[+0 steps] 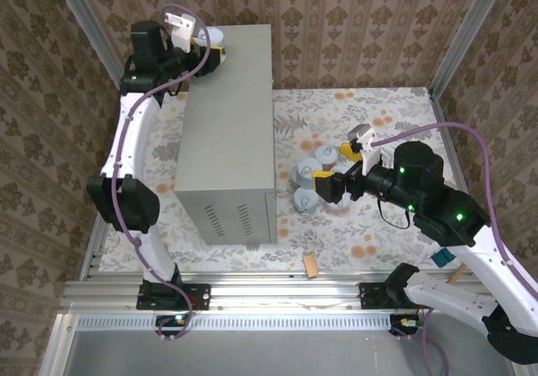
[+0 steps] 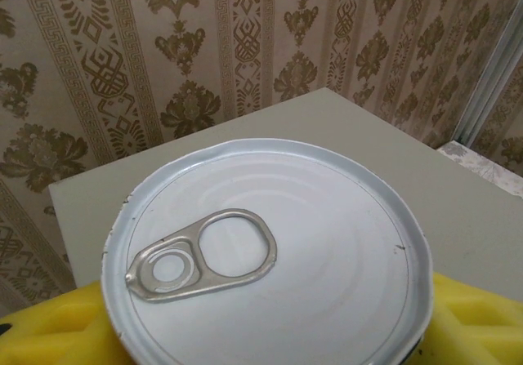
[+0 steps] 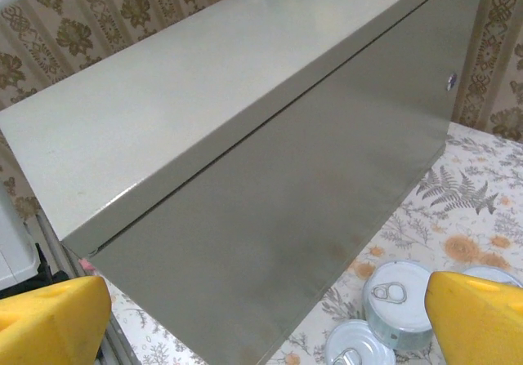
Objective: Place and organize the canned foods onto the counter
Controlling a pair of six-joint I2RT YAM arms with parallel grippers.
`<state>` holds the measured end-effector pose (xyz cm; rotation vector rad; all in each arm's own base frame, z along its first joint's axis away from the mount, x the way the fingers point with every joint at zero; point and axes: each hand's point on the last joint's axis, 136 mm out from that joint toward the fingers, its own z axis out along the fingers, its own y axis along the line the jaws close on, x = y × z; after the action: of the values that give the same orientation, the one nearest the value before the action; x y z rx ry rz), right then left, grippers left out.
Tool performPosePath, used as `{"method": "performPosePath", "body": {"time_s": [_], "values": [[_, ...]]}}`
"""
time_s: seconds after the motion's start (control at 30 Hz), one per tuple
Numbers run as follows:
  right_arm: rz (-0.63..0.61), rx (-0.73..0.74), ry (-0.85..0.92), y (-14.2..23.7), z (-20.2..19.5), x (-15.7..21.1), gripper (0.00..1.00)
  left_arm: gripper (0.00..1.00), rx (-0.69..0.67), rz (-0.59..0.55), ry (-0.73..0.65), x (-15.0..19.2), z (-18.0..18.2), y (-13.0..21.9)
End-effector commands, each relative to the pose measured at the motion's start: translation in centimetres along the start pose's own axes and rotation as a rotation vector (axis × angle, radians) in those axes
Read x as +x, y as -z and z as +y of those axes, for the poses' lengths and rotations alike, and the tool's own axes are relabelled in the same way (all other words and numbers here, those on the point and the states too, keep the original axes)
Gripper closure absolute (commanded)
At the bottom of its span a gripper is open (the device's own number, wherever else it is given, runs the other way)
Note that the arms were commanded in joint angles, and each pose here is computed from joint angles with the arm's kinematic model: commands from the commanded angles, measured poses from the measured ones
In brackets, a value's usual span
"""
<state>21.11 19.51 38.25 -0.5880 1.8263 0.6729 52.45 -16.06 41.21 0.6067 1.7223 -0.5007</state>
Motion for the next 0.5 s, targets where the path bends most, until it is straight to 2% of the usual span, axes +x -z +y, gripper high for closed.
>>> {"method": "performPosePath", "body": {"time_s": [0.0,0.47], "values": [[-0.024,0.025,-0.026,0.3,-0.4,-0.1,0.0,0.34,-0.003,0.023,-0.022,0.4,0.6,-0.5],[-0.022,0.053,-0.052,1.0,-0.8,0.5,0.0,0.34,0.017,0.039,0.001,1.5,1.7,-3.2]]}}
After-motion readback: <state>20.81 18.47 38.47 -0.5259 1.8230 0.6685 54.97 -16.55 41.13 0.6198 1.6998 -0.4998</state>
